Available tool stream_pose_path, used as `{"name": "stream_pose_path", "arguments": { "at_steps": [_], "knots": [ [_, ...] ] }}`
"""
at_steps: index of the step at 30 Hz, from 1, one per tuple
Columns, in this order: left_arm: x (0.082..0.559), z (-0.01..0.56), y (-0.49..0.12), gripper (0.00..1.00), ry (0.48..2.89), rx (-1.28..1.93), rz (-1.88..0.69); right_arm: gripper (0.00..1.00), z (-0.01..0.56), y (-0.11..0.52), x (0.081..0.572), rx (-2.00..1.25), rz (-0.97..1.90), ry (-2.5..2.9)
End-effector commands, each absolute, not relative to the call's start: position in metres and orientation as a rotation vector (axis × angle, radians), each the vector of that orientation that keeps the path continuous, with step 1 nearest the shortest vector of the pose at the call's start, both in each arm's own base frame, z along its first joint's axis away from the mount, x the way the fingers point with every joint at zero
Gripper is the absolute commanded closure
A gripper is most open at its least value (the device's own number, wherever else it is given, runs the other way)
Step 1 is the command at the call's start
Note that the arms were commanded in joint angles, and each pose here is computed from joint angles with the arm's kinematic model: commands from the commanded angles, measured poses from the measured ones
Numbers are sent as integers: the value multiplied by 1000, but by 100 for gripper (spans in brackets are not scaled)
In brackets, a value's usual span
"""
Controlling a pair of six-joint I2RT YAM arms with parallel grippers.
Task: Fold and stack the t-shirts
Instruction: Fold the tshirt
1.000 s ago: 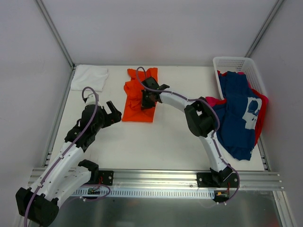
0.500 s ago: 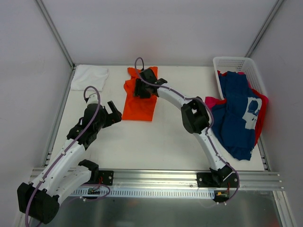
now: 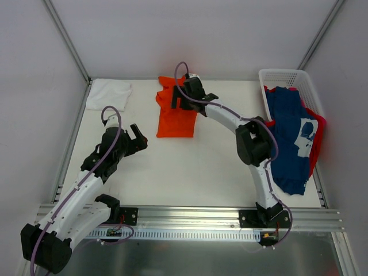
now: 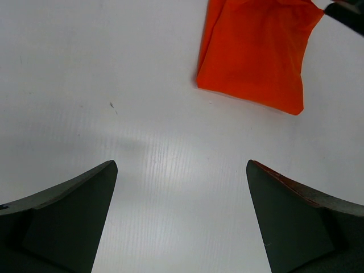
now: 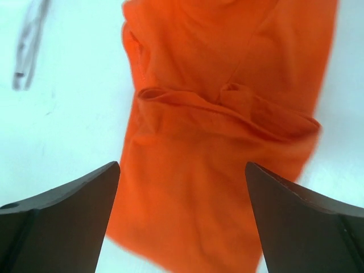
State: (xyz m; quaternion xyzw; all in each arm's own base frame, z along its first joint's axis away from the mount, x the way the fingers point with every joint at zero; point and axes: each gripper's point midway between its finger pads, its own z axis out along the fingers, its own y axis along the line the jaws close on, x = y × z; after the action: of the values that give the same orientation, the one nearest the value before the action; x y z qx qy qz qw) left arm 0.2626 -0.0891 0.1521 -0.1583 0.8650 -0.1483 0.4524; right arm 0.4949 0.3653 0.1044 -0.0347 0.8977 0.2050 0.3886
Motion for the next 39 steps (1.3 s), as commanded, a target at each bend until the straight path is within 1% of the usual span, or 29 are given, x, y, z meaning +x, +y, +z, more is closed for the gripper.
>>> {"name": "stream_pose_path", "arguments": {
  "at_steps": [1,4,5,6,7,8,9,10,11,12,13,14,16,17,19,22,28,31,32,35,37,38,39],
  "knots": [
    [264,150,-92,1,2141,-407,-390,2,280,361,474,-117,649,1913],
    [264,151,-94,1,2129,-407,-408,1,288,356,438,-182,604,1952],
    [263,146,-94,1,2135,-410,-407,1,300,351,426,-187,589,1948],
    [263,142,-94,1,2142,-412,-402,1,299,352,415,-213,571,1964],
    [266,140,-95,1,2138,-411,-406,1,282,342,405,-217,516,2030],
    [266,129,-96,1,2168,-409,-393,1,289,329,397,-181,485,2023],
    [268,124,-98,1,2176,-401,-396,1,284,322,389,-159,484,2037],
    [276,128,-107,1,2150,-370,-448,2,247,316,379,-127,498,2069],
    [278,122,-113,1,2156,-332,-472,2,265,307,364,-103,582,1996],
    [281,114,-121,1,2169,-298,-509,2,254,305,354,-91,630,1975],
    [292,131,-142,1,2085,-208,-650,2,219,300,343,-60,678,1974],
    [293,118,-151,1,2104,-172,-694,2,221,293,335,-35,706,1951],
    [304,135,-172,1,2032,-91,-814,2,186,285,322,-9,705,2018],
    [309,121,-177,1,2078,-88,-820,2,175,284,319,-9,700,2045],
    [325,114,-186,1,2112,-74,-835,2,155,285,313,-9,714,2100],
    [343,103,-191,1,2150,-96,-816,2,135,291,310,-14,753,2146],
    [363,84,-185,1,2194,-179,-754,3,111,293,326,51,836,2174],
    [367,74,-170,1,2203,-283,-667,3,100,297,331,59,873,2200],
    [371,71,-158,1,2184,-340,-598,3,99,297,338,73,876,2197],
    [372,66,-145,2,2172,-426,-533,3,86,296,346,94,882,2222],
    [374,61,-135,2,2181,-491,-464,3,87,301,354,106,914,2217],
    [375,60,-133,2,2184,-505,-446,3,77,300,358,120,911,2234],
    [378,62,-131,1,2175,-518,-432,4,82,306,364,124,944,2219]
  ]
}}
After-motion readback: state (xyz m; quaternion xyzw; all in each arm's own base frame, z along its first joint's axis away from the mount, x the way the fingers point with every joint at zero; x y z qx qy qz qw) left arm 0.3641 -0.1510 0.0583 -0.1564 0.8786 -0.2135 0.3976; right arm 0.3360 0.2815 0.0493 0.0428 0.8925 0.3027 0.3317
